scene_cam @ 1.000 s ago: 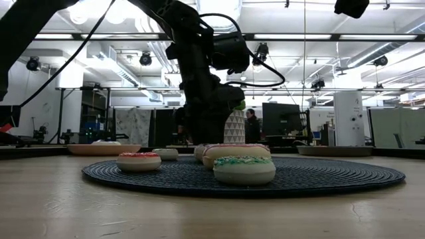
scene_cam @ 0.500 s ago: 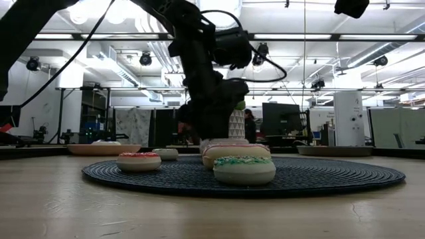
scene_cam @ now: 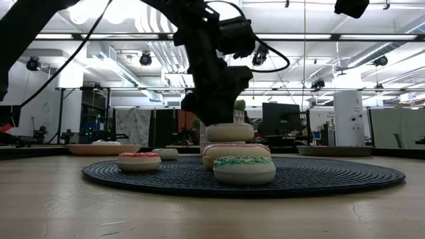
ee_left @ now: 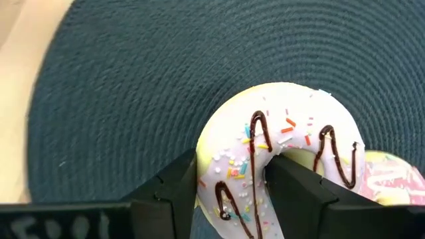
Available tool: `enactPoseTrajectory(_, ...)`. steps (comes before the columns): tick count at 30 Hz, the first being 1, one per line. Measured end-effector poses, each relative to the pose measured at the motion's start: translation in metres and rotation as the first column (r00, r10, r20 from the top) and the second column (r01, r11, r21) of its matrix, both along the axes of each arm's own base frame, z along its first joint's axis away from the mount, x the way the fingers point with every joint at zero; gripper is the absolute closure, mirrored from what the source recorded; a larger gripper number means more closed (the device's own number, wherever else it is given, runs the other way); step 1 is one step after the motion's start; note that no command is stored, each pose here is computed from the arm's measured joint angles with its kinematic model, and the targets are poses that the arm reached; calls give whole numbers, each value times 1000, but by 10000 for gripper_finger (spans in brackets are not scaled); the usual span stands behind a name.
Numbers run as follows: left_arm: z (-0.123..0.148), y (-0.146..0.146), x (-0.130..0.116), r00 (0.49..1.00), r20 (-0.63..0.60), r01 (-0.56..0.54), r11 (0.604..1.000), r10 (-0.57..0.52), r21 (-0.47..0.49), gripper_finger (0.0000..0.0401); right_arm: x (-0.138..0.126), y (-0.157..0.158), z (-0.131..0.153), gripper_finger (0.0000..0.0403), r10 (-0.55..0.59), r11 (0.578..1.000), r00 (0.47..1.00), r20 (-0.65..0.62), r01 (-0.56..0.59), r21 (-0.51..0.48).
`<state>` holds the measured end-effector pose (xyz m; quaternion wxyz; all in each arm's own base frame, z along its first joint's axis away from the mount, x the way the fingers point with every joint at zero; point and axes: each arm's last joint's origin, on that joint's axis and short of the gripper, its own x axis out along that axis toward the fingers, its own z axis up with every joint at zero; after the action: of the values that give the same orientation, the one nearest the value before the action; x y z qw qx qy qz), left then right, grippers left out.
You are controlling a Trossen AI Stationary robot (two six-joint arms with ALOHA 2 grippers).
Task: Pick & Place donuts
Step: Put the large purple donut on the pink plate
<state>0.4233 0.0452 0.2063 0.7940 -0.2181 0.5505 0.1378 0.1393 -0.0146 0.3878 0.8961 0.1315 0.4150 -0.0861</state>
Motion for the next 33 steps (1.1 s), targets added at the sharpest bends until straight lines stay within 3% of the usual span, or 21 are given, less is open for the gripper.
enactPoseTrajectory(10,24,20,-11,993,-114,16,1000,-15,6,254,0,0,0,394,0,1000,1000,1,0,-1)
enactPoseTrajectory(19,27,46,-31,966,-258,-6,1000,2,-14,254,1,0,1,394,8,1000,1000,13,-7,-9)
enactPoseTrajectory(33,27,105,-52,958,-278,-75,997,69,-13,254,1,0,1,394,17,1000,1000,15,-17,-17)
